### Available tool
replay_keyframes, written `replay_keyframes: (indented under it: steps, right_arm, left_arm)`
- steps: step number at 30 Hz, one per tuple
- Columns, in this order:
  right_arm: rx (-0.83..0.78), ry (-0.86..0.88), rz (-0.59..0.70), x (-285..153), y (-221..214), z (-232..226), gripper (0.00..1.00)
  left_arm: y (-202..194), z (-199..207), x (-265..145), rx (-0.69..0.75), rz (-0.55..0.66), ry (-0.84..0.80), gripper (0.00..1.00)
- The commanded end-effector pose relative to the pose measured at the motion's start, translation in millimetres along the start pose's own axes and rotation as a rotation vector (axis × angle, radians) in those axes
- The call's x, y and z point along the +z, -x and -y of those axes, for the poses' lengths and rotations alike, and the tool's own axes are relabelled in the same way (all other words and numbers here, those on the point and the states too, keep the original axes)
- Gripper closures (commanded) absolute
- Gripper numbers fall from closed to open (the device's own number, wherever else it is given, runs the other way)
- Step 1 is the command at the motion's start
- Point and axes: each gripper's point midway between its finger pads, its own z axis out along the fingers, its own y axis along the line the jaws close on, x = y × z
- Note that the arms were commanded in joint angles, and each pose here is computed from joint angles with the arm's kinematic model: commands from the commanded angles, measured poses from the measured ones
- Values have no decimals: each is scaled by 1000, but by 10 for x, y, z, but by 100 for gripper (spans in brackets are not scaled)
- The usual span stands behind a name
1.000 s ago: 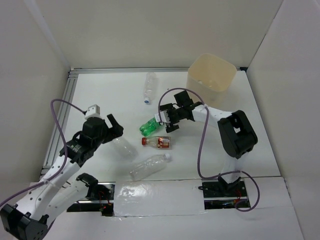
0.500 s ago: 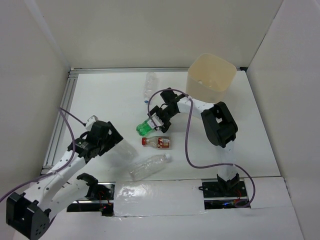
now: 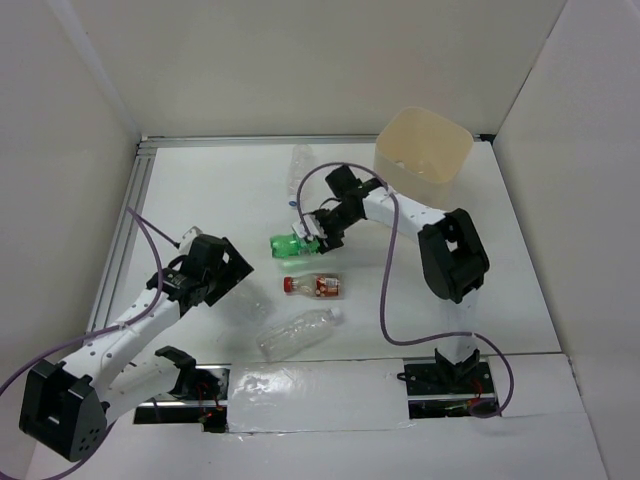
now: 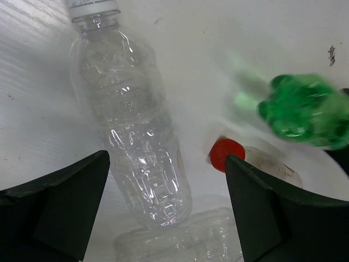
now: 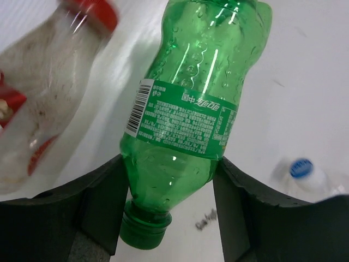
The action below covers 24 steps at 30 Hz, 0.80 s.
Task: Put the plastic bottles in the bin
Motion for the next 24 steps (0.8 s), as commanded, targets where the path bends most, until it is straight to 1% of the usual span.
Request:
replay_keyframes:
  steps: [1, 2, 4, 5, 6, 7, 9, 10, 12, 13, 15, 16, 17, 19, 22, 23, 24]
  right_arm:
    - [99, -366, 100, -886, 929, 984, 86]
    - [67, -459, 120, -1204, 1189, 1245, 86]
    - [156, -544, 142, -1509, 1344, 1429, 88]
    - [168, -577, 146, -1624, 1417, 1509, 88]
    - [174, -655, 133, -1885, 1495, 1666, 88]
    - [249, -691, 147, -2017, 1483, 1706, 88]
    - [286, -777, 155, -2306, 1525, 1835, 86]
    - [341, -846, 131, -2467, 1467, 1879, 86]
    - [382, -948, 73, -2734, 1332, 1949, 85]
    - [433, -1021, 26, -2972, 1150, 1953, 85]
    - [488, -1080, -11, -3216, 952, 1892, 85]
    - [518, -1095, -27, -3308, 828, 1850, 84]
    - [556, -1124, -64, -3519, 653, 1735, 84]
    - [591, -1146, -83, -3800, 496, 1558, 83]
    - [662, -1114, -119, -3849, 225, 1286, 82]
    - [674, -1143, -142, -4019, 136, 1159, 80]
    - [709, -1130, -167, -3977, -14, 1032, 80]
  left_arm:
    - [41, 55, -12, 2, 12, -23, 1]
    - [28, -14, 20, 8, 10, 12, 1]
    - [12, -82, 28, 15, 1, 50, 1]
    - [2, -90, 43, 7, -3, 58, 1]
    - [-14, -146, 66, 13, -8, 86, 1]
    - [-25, -159, 81, 14, -12, 95, 1]
    - [-59, -158, 116, 27, -27, 110, 1]
    - [-32, -146, 123, 27, -17, 115, 1]
    - [-47, -140, 149, 40, -20, 128, 1]
    - [-42, -104, 153, 46, -10, 116, 1]
    - [-24, -52, 187, 42, -2, 100, 1]
    - [-34, -65, 202, 44, -6, 108, 1]
    - [-51, -81, 240, 44, -8, 111, 1]
    - [-41, -35, 267, 49, 5, 98, 1]
    - [-69, -9, 323, 63, 4, 88, 1]
    - [-84, -29, 344, 66, -1, 98, 1]
    - [-84, -29, 344, 66, -1, 98, 1]
